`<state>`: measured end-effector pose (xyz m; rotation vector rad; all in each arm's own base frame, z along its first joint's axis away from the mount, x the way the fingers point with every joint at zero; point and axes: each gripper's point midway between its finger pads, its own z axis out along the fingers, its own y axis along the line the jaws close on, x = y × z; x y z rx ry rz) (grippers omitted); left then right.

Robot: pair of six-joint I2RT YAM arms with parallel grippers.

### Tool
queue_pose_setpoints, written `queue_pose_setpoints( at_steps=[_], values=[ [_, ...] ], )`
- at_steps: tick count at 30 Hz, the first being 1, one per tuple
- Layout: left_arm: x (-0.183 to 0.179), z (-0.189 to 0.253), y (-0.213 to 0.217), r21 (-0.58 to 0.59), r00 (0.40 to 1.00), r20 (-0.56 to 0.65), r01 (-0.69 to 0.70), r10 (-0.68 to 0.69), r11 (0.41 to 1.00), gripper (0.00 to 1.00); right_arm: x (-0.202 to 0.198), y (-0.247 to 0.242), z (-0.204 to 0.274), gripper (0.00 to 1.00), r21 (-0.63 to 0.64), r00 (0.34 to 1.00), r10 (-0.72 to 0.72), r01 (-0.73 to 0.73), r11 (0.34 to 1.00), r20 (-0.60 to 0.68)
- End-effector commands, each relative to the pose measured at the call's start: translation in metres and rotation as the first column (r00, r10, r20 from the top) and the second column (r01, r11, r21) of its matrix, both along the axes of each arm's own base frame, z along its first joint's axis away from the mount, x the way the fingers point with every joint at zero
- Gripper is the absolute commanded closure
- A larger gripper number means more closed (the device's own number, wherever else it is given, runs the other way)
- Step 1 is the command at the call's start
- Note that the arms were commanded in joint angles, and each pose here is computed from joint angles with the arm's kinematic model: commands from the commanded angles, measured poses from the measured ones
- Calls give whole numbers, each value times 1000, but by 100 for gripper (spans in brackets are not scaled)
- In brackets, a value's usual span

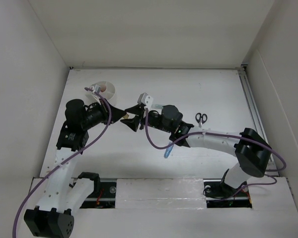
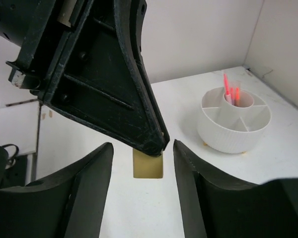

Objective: Sort the stationery into containers
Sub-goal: Pick up the stationery from the center of the board, then place the stationery in the storage box.

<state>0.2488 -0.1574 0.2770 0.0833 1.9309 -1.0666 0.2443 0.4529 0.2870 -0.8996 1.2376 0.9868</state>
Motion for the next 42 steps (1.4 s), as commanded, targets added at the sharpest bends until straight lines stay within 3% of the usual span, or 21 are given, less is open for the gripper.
queue_pose_setpoints(
  at_steps=[1, 5, 8, 11, 12, 15, 17, 18, 19, 21, 22, 23, 24, 25, 27, 29, 32, 35, 36, 42],
  values=[
    [4, 3, 0, -8, 1000, 29, -6, 6, 1000, 100, -10, 3, 49, 34, 101, 997, 18, -26, 995, 78],
    [14, 2, 8, 13, 997, 19, -75, 75, 997, 100, -13, -5, 44, 26, 83, 997, 8, -14, 996, 74],
    [19, 12, 16, 13, 990, 35, -137, 137, 990, 100, -13, -13, 47, 26, 83, 997, -17, 10, 996, 82],
    [40, 14, 42, 47, 944, 10, -330, 330, 943, 100, -8, -31, 38, 25, 67, 995, -76, 72, 995, 72],
    [51, 20, 58, 56, 898, -1, -438, 439, 897, 100, -8, -36, 33, 24, 56, 994, -89, 86, 995, 63],
    [77, 22, 86, 71, 804, -46, -589, 593, 805, 100, -7, -60, 30, 24, 54, 990, -124, 121, 991, 60],
    [99, 43, 109, 27, 713, -51, -699, 699, 715, 100, -5, -71, 26, 24, 38, 987, -153, 151, 988, 48],
    [114, 21, 122, 104, 654, -118, -740, 747, 665, 100, -9, -77, 30, 24, 40, 987, -153, 152, 988, 49],
    [127, 49, 137, 86, 586, -86, -801, 806, 592, 100, -9, -81, 27, 24, 21, 985, -166, 165, 986, 37],
    [147, 56, 148, 110, 517, -99, -844, 850, 525, 100, -11, -89, 25, 24, 14, 983, -184, 184, 983, 21],
    [163, 33, 153, 196, 473, -138, -848, 870, 492, 100, -16, -96, 34, 24, 37, 982, -185, 183, 982, 31],
    [175, 60, 162, 166, 439, -100, -878, 893, 450, 100, -16, -101, 32, 24, 31, 980, -198, 197, 980, 26],
    [184, 62, 165, 182, 418, -95, -885, 904, 428, 100, -20, -105, 22, 24, 15, 981, -196, 196, 980, 8],
    [199, 37, 171, 260, 388, -117, -876, 914, 406, 100, -25, -113, 30, 24, 35, 980, -196, 196, 980, 16],
    [219, 53, 177, 248, 369, -105, -889, 923, 384, 100, -29, -122, 21, 24, 21, 978, -207, 207, 978, -3],
    [238, 24, 190, 326, 330, -127, -877, 936, 353, 100, -36, -134, 32, 24, 50, 977, -213, 214, 976, -18],
    [263, 9, 203, 348, 300, -134, -878, 944, 329, 100, -44, -148, 36, 23, 75, 974, -224, 225, 971, -25],
    [277, 2, 205, 379, 309, -153, -859, 939, 344, 100, -52, -152, 35, 23, 65, 978, -206, 207, 976, -27],
    [281, -21, 205, 439, 303, -169, -829, 938, 347, 100, -53, -153, 38, 23, 73, 978, -206, 207, 976, -24],
    [293, -44, 200, 473, 347, -180, -790, 920, 390, 100, -55, -155, 38, 23, 72, 978, -206, 207, 976, -24]
  ],
)
